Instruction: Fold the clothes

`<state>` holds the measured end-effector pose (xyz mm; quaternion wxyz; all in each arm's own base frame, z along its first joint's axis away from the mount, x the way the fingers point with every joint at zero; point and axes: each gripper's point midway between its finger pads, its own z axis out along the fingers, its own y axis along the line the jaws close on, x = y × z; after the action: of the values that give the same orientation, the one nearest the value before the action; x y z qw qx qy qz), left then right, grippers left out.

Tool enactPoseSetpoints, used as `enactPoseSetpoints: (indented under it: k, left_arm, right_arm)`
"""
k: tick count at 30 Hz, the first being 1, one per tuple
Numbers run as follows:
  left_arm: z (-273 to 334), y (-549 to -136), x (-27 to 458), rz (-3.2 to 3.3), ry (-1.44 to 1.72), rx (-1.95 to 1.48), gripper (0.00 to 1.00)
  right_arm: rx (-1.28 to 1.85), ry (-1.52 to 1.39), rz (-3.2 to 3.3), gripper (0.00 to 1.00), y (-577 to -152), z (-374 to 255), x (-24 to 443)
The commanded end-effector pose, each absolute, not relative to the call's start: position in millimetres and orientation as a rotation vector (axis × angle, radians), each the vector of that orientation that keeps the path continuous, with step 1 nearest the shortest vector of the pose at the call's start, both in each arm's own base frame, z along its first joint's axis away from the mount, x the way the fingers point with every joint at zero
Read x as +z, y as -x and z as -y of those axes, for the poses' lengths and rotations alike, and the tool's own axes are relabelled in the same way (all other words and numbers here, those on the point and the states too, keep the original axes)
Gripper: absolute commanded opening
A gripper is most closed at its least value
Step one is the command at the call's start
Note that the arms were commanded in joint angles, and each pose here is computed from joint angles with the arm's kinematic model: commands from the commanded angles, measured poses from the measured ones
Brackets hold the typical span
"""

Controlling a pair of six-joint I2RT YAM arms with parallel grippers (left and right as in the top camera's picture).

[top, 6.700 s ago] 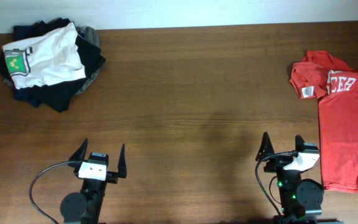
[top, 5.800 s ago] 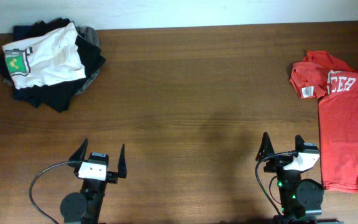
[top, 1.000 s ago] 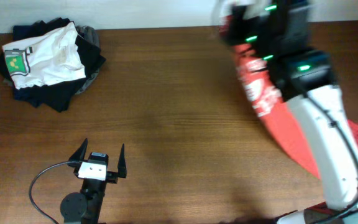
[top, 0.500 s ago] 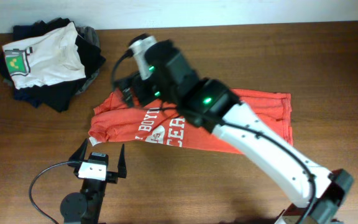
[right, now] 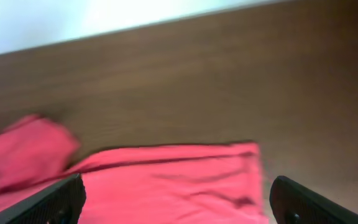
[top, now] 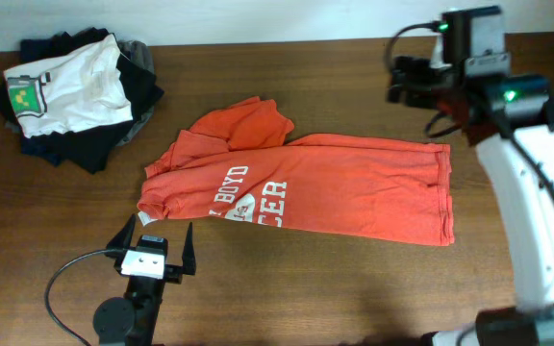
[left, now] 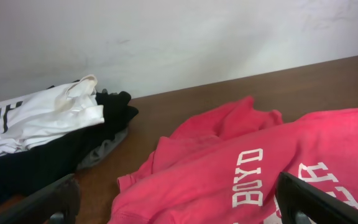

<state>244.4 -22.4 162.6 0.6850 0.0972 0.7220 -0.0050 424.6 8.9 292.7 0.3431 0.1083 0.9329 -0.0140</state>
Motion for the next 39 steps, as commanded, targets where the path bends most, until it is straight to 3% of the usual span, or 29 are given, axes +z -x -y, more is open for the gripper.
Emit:
enactPoseSetpoints:
  k: [1,7,15,19,23,27,31,39]
  left_arm:
    - [21,-245,160,-1.621,-0.205,-0.012,0.99]
    - [21,-245,160,-1.621,-0.205,-0.012,0.99]
    - [44,-240,164,-1.592,-0.295,-0.138,0.99]
    - [82,-223,202,-1.394,-0.483,-0.296,0.99]
    - [87,-211,251,-1.250,-0.424,-0.400,0.99]
    - [93,-217,263,-1.339,-0.448,-0.454,0.99]
    - [99,-248,279,-1.490,-0.554,-0.440,0.99]
    - [112,-359,300,-1.929,-0.650,-0.513,0.99]
  right_arm:
    - [-0.157,-0.437,-2.526,0.98,-433,43,249]
    - [-0.032,-0.537,-2.678,0.98,-428,61,202]
    - [0.004,-0.558,-2.534,0.98,-407,68,261]
    - [0.012,-0.538,-2.452,0.98,-395,66,292]
    - [0.014,-0.535,-2.434,0.98,-393,65,299]
    - [0.058,-0.521,-2.441,0.98,-394,59,298]
    - [0.084,-0.513,-2.447,0.98,-394,55,297]
    - [0.103,-0.508,-2.448,0.98,-394,53,297]
